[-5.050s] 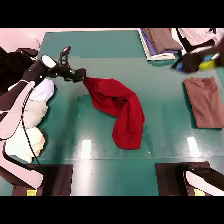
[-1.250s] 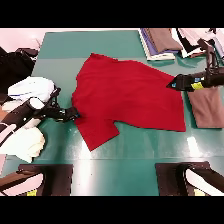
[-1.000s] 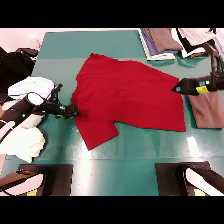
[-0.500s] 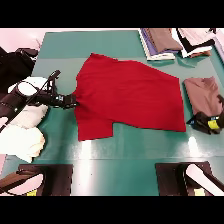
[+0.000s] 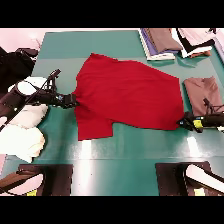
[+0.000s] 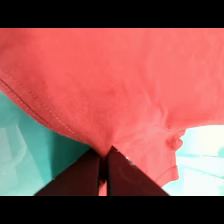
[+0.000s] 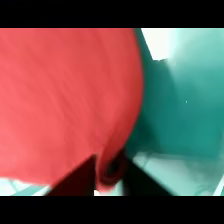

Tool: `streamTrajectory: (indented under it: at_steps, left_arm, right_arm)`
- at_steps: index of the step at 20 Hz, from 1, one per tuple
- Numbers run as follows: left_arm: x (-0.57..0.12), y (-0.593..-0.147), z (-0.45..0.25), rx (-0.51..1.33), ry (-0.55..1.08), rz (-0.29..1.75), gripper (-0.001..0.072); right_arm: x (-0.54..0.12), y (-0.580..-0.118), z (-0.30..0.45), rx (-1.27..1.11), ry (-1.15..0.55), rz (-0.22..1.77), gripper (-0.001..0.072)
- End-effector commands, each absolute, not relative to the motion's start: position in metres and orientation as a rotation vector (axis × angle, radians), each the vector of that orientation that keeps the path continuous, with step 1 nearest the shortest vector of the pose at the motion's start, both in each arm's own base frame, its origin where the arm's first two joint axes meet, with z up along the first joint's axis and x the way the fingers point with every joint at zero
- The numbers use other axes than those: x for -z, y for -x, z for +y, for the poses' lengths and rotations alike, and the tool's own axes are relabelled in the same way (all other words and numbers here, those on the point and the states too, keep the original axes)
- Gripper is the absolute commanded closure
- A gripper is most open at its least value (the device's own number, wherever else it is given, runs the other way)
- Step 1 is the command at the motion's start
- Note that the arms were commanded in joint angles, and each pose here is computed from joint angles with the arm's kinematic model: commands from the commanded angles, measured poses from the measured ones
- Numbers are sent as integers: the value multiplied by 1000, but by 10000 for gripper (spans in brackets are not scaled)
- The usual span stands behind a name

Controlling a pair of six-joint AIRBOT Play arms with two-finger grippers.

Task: Fold the shirts.

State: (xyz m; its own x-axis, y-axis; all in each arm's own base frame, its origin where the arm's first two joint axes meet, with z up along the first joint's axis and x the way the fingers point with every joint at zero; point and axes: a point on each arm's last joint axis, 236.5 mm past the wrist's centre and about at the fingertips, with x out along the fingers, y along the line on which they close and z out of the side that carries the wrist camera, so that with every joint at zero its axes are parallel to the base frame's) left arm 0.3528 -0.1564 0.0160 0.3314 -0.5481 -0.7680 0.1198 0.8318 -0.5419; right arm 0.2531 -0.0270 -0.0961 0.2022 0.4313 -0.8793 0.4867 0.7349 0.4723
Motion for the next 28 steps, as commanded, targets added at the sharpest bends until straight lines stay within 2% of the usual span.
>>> streamTrajectory:
  at_steps: [1, 4, 7, 9, 13, 17, 20, 23, 25, 28]
  left_arm:
    - [-23, -352, -158, 468, 419, 1155, 678]
    - [-90, -364, -153, 482, 360, 975, 679]
    - [-220, -361, -137, 473, 246, 675, 679]
    - [-321, -340, -125, 458, 189, 432, 679]
    - [-504, -256, -109, 461, 103, -21, 679]
    - [-583, -193, -99, 459, 96, -253, 679]
    - [-579, -204, -96, 436, 94, -229, 679]
    - [-503, -276, -104, 426, 78, 64, 678]
    - [-431, -330, -113, 434, 85, 306, 678]
    - [-315, -399, -120, 422, 107, 622, 678]
  right_arm:
    - [87, -282, -8, -25, -717, 1369, 696]
    - [19, -320, 5, -134, -559, 1220, 696]
    - [-113, -358, 13, -214, -380, 923, 696]
    - [-219, -361, 15, -236, -266, 691, 697]
    - [-397, -311, 16, -195, -82, 296, 697]
    - [-476, -260, 13, -113, 23, 136, 697]
    - [-480, -256, 10, -96, 5, 170, 698]
    - [-446, -285, 12, -169, -51, 319, 698]
    - [-398, -320, 22, -253, -103, 472, 698]
    - [-280, -370, 18, -225, -117, 817, 698]
